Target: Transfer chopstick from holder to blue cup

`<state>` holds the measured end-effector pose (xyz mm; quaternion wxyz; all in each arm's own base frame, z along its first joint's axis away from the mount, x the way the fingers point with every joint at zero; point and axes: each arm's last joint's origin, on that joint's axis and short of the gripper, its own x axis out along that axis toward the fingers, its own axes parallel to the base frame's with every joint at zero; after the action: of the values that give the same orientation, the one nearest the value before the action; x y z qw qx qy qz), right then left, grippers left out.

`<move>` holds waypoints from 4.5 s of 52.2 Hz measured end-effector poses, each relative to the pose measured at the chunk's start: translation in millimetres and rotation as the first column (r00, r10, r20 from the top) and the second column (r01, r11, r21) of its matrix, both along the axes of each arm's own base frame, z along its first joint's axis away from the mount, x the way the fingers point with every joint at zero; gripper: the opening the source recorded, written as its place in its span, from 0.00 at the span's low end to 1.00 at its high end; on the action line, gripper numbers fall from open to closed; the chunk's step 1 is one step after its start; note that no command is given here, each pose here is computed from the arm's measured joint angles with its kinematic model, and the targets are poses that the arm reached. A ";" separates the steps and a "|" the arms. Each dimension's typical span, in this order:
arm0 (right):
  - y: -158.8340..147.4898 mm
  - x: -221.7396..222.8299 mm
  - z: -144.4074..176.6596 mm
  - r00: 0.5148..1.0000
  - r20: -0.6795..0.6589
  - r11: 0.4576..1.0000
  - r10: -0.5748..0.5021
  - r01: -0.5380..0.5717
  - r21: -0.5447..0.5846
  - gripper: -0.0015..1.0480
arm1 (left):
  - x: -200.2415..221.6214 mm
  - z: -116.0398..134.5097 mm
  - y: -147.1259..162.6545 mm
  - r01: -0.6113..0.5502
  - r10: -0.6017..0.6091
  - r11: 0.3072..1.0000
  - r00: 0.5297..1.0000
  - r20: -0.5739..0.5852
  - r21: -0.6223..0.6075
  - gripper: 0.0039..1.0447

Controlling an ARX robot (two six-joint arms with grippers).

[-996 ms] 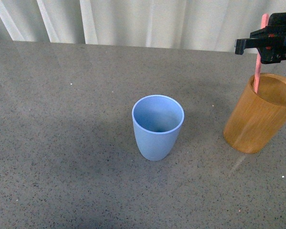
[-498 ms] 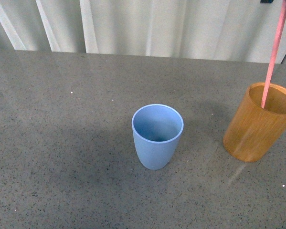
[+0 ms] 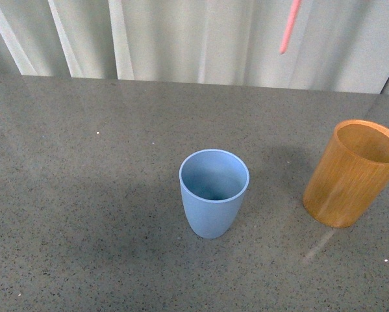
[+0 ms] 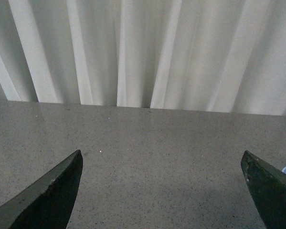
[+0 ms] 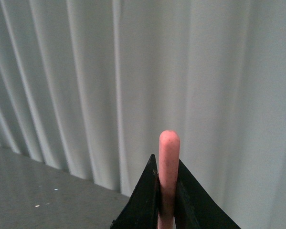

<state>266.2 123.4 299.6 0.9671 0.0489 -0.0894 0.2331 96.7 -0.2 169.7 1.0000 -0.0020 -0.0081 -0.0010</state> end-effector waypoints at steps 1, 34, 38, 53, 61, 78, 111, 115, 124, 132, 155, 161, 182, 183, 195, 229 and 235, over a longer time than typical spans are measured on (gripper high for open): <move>1.8 -0.2 -1.4 1.000 -0.004 1.000 0.007 -0.007 0.004 0.03 | 0.0 0.0 0.0 0.000 0.000 1.000 1.000 0.000 0.000 0.94; 52.2 4.8 -78.4 0.975 -0.184 0.991 0.125 -0.132 -0.028 0.03 | 0.0 0.0 0.0 0.000 0.000 1.000 1.000 0.000 0.000 0.94; 54.2 3.7 -84.3 0.973 -0.190 0.989 0.128 -0.139 -0.043 0.03 | 0.0 0.0 0.0 0.000 0.000 1.000 1.000 0.000 0.000 0.94; 58.8 8.3 -113.8 0.971 -0.208 0.979 0.120 -0.151 -0.140 0.03 | 0.0 0.0 0.0 0.000 0.000 1.000 1.000 0.000 0.000 0.94; 59.7 10.1 -127.4 0.969 -0.220 0.976 0.108 -0.146 -0.161 0.03 | 0.0 0.0 0.0 0.000 0.000 1.000 1.000 0.000 0.000 0.94; 58.4 6.9 -135.0 0.958 -0.277 0.987 0.075 -0.110 -0.115 0.41 | 0.0 0.0 0.0 0.000 0.000 1.000 1.000 0.000 0.000 0.94; -86.7 -103.8 -67.2 0.736 -0.481 0.868 -0.475 0.481 -0.121 0.90 | 0.0 0.0 0.0 0.000 0.000 1.000 1.000 0.000 0.000 0.94; -92.5 -118.9 -75.7 0.721 -0.492 0.861 -0.488 0.489 -0.137 0.90 | 0.0 0.0 0.0 0.000 0.000 1.000 1.000 0.000 0.000 0.94; -98.8 -124.8 -86.3 0.876 -0.215 0.902 -0.431 0.422 -0.088 0.66 | 0.0 0.0 0.1 -0.002 0.002 1.000 1.000 0.000 0.000 0.94; -107.0 -133.1 -96.1 0.877 -0.159 0.891 -0.453 0.439 -0.116 0.39 | 0.0 0.0 0.0 0.000 0.000 1.000 1.000 0.000 0.000 0.94; -123.0 -147.8 -118.3 0.876 -0.152 0.888 -0.457 0.440 -0.136 0.01 | -0.1 0.1 0.0 0.000 0.000 1.000 1.000 0.001 0.000 0.94; -123.1 -150.2 -120.5 0.876 -0.150 0.887 -0.458 0.441 -0.135 0.01 | -0.1 0.1 0.0 0.000 0.000 1.000 1.000 0.001 0.000 0.94; -123.2 -157.8 -125.1 0.880 -0.125 0.887 -0.458 0.445 -0.122 0.01 | -0.1 0.1 0.0 0.000 0.000 1.000 1.000 0.001 0.000 0.94; -123.2 -158.1 -125.0 0.880 -0.126 0.887 -0.459 0.445 -0.122 0.01 | -0.1 0.1 0.0 0.000 0.000 1.000 1.000 0.001 0.000 0.94; -123.2 -169.7 -127.9 0.879 -0.130 0.887 -0.458 0.444 -0.124 0.01 | 0.0 0.0 0.0 -0.001 0.001 1.000 1.000 0.000 0.000 0.94; -123.2 -169.7 -128.2 0.879 -0.132 0.887 -0.459 0.444 -0.126 0.71 | -0.1 0.1 0.0 0.000 0.000 1.000 1.000 0.002 0.000 0.94; -123.2 -169.7 -128.2 0.879 -0.132 0.887 -0.459 0.444 -0.126 0.88 | -0.1 0.1 0.0 0.000 0.000 1.000 1.000 0.002 0.000 0.94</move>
<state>96.5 0.2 171.4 0.9999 0.0007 -0.0106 0.0004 96.6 -0.2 169.9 1.0000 -0.0020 -0.0089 -0.0010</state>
